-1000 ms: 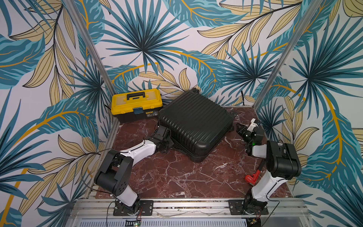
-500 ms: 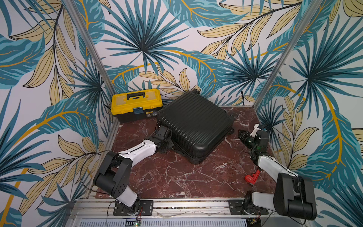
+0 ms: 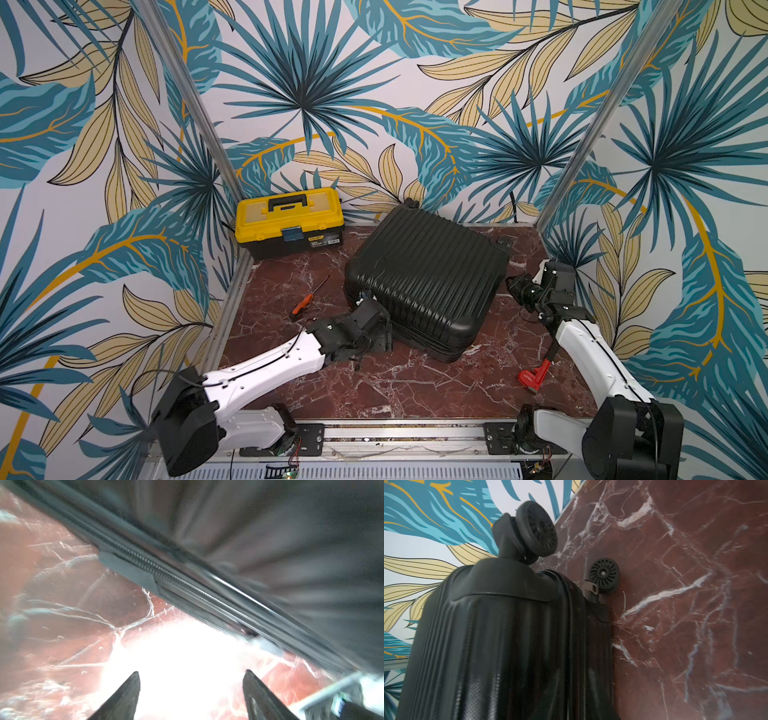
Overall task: Open the suitcase zippers
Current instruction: Adjust the suitcase at the center of the board.
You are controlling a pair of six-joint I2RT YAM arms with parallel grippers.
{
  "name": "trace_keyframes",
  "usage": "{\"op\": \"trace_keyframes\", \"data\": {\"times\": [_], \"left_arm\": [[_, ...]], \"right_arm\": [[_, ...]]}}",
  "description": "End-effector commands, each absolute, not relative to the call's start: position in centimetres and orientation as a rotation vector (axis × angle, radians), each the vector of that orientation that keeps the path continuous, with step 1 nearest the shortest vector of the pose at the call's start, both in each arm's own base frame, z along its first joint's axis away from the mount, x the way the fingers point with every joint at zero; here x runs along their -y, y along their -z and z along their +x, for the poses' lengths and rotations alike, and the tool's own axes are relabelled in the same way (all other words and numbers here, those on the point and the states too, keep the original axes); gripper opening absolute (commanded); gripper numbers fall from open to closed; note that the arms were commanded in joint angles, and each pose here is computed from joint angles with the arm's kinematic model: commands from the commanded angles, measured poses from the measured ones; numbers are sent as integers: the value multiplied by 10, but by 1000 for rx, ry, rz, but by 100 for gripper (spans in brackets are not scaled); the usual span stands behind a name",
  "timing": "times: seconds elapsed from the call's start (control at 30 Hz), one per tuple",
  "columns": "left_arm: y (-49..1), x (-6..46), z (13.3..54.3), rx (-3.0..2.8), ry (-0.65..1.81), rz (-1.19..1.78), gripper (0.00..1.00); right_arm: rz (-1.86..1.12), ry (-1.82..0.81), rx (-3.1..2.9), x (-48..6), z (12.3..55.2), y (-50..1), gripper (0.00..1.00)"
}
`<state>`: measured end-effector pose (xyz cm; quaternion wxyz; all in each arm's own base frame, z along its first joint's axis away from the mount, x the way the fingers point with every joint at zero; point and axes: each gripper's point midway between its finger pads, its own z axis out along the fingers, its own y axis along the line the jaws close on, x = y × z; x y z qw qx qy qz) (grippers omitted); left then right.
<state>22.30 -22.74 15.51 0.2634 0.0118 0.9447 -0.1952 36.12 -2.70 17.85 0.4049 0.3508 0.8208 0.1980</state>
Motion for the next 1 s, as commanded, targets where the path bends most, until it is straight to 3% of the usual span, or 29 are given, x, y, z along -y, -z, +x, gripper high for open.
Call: {"op": "trace_keyframes", "data": {"times": [0.0,0.07,0.23,0.37,0.53,0.7,0.97], "left_arm": [[-213,202,229,-2378,480,106,80],[-249,182,248,-2303,451,31,80],[-286,135,324,-2245,364,-231,80],[-276,107,393,-2235,283,-401,75],[-238,108,459,-2339,441,-456,57],[-219,141,471,-2425,636,-369,47],[-204,177,432,-2473,760,-288,45]], "right_arm": [[904,-369,-2095,39,340,-183,25],[902,-355,-2093,39,333,-187,25],[894,-410,-2102,24,320,-186,24],[892,-421,-2116,20,316,-181,23],[864,-457,-2174,12,318,-184,22],[837,-550,-2245,-2,336,-180,22],[791,-714,-2265,-17,398,-196,16]]}}
